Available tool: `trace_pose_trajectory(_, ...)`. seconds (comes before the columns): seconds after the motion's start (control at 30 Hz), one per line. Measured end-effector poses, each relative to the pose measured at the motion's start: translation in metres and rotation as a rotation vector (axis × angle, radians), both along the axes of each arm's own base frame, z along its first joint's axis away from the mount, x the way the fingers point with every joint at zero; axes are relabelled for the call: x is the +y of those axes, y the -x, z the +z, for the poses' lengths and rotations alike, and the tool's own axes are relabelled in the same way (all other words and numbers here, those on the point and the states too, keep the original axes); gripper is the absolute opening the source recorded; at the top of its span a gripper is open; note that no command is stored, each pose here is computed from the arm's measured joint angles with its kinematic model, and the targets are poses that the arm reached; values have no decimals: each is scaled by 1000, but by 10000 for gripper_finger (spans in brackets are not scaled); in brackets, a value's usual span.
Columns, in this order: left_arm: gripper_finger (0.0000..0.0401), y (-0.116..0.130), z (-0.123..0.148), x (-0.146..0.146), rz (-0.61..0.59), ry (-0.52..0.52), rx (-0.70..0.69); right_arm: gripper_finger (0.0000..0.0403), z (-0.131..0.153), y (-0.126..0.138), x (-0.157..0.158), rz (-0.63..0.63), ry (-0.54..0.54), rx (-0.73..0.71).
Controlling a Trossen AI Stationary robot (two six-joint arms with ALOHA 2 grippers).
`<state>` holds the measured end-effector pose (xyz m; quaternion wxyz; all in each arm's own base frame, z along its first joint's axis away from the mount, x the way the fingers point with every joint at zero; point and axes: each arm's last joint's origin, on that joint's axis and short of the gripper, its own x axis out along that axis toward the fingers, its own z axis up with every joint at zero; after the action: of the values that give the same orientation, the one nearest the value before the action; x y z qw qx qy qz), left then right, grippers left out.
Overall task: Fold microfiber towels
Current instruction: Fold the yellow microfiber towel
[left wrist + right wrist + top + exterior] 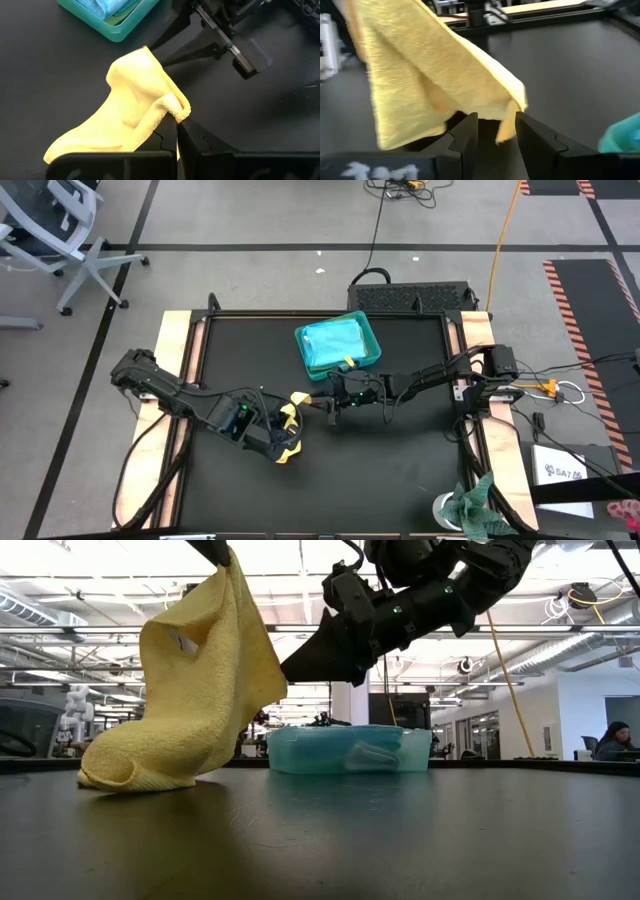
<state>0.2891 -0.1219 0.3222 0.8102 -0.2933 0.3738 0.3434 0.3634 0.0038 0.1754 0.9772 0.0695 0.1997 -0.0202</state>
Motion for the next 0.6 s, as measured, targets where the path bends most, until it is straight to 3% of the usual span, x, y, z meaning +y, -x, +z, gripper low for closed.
trace_pose_trajectory(0.6, 1, -3, 2, -6, -34, 7, -47, 123, 1, 0, -3, -27, 34, -7)
